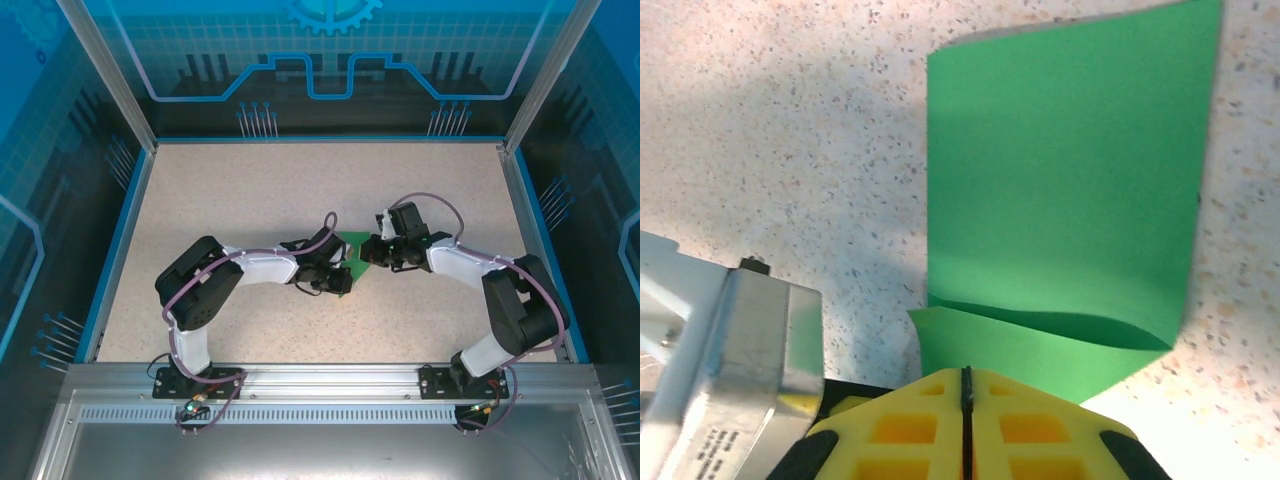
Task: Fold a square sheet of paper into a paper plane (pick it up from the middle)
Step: Third fold the triangle at the center of the table.
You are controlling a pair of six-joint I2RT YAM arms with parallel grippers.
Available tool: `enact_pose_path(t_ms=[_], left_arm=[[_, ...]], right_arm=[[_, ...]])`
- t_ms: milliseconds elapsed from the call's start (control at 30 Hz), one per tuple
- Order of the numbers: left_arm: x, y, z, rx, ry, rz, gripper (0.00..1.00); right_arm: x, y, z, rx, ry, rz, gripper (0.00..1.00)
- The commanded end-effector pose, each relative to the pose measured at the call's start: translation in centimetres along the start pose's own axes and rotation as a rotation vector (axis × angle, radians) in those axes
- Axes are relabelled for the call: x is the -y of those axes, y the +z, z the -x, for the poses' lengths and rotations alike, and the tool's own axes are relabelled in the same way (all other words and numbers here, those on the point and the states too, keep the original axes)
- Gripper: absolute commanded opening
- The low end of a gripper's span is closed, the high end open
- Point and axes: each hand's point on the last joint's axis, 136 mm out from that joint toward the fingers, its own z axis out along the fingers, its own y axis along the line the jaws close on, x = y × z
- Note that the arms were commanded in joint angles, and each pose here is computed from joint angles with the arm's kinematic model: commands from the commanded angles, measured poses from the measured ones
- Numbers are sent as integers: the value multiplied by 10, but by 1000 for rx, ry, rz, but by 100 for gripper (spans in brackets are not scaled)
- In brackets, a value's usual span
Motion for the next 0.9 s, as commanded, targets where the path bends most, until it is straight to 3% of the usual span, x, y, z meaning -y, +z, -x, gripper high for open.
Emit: enact_pose_path(t_ms=[0, 233, 567, 867], left_arm=[[-24, 11, -20, -82, -19, 68, 11], [-25, 12, -23, -88, -27, 68, 11], [-24, 6, -28, -95, -36, 51, 11], [-2, -17, 9, -2, -50, -27, 14]], right_arm=[[4, 14, -8, -50, 35, 10, 8], [16, 37, -12, -76, 46, -18, 8], [53, 39, -9, -78, 18, -152, 8], [52, 41, -20, -117, 10, -127, 8]])
